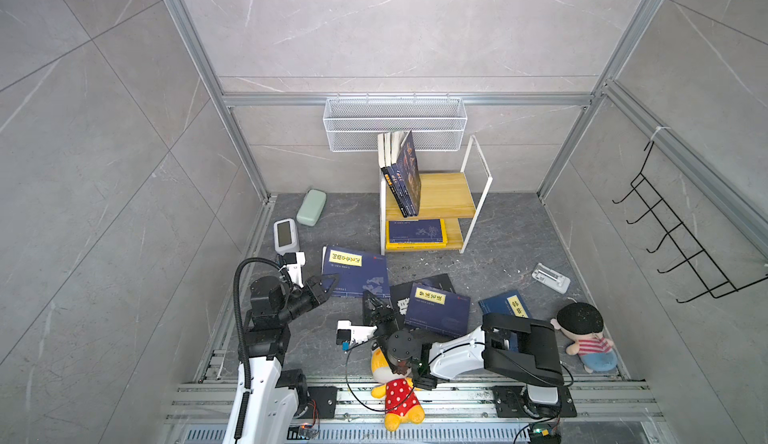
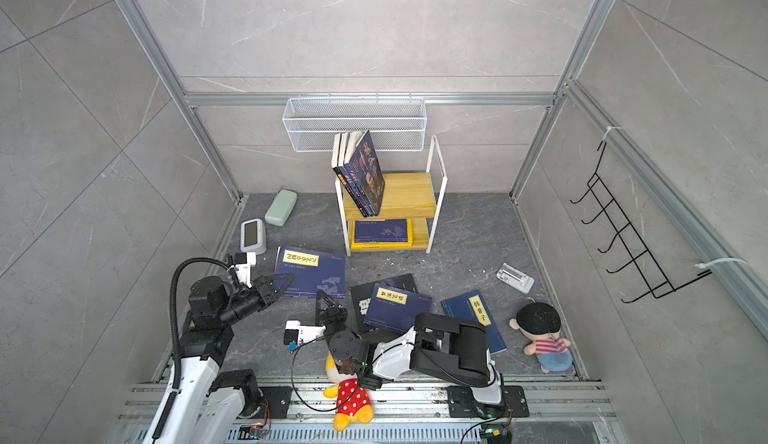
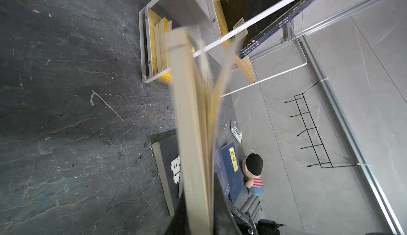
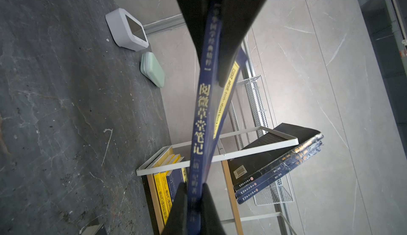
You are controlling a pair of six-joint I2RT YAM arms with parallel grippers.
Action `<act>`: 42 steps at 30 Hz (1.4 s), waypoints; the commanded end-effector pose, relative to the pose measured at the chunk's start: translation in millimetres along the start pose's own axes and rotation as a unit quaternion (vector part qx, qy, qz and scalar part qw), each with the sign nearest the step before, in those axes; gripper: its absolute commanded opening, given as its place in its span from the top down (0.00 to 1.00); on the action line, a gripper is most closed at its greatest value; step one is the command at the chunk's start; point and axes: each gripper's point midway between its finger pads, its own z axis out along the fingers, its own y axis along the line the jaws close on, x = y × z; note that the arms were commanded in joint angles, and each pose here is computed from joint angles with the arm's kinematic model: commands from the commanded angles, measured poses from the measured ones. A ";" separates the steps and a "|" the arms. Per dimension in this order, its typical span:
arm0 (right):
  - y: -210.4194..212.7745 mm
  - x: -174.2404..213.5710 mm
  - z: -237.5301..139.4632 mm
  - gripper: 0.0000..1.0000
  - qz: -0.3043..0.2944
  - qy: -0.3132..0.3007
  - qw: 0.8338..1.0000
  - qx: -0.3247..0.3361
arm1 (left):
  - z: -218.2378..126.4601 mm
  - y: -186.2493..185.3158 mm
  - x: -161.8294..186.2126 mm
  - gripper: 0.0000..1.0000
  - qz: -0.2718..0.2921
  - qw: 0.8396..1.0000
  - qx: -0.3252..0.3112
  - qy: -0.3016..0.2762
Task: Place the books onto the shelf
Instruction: 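Lift the grasped dark-blue book and turn it upright with the right gripper, then carry the upright dark-blue book to the lower shelf with the right gripper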
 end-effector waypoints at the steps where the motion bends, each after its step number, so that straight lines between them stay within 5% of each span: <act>1: -8.0 -11.2 7.8 0.98 -0.003 -0.005 1.000 0.023 | -1.8 -14.9 -10.8 1.00 0.035 0.999 0.019 -0.017; 5: -16.7 -12.0 21.0 0.81 0.008 0.009 0.998 0.057 | -1.7 -15.8 -7.8 1.00 0.036 0.999 0.025 -0.014; 15: -24.3 1.2 55.7 0.61 0.022 0.054 0.995 0.083 | -2.5 -16.4 -1.3 1.00 0.037 0.999 0.034 -0.007; 21: -23.8 16.4 66.4 0.96 0.034 0.074 0.993 0.088 | -2.4 -13.7 1.3 1.00 0.044 0.998 0.033 -0.009; 24: -22.2 20.6 64.4 1.00 0.017 0.081 0.993 0.086 | -3.5 -13.4 0.3 1.00 0.044 0.998 0.032 -0.011; 25: -21.9 22.6 61.2 1.00 0.020 0.079 0.993 0.083 | -3.8 -12.9 0.5 0.96 0.049 0.998 0.032 -0.014; 28: -20.3 30.8 55.1 1.00 0.003 0.081 0.994 0.075 | -5.4 -12.9 0.2 0.54 0.071 0.997 0.032 -0.019; 30: -22.7 36.8 50.2 1.00 -0.011 0.086 0.994 0.072 | -6.5 -12.6 -2.4 0.41 0.078 0.996 0.030 -0.024; 42: -11.3 103.0 20.8 1.00 -0.068 0.111 0.991 0.028 | -15.6 -6.3 7.5 0.18 0.229 0.973 0.016 -0.024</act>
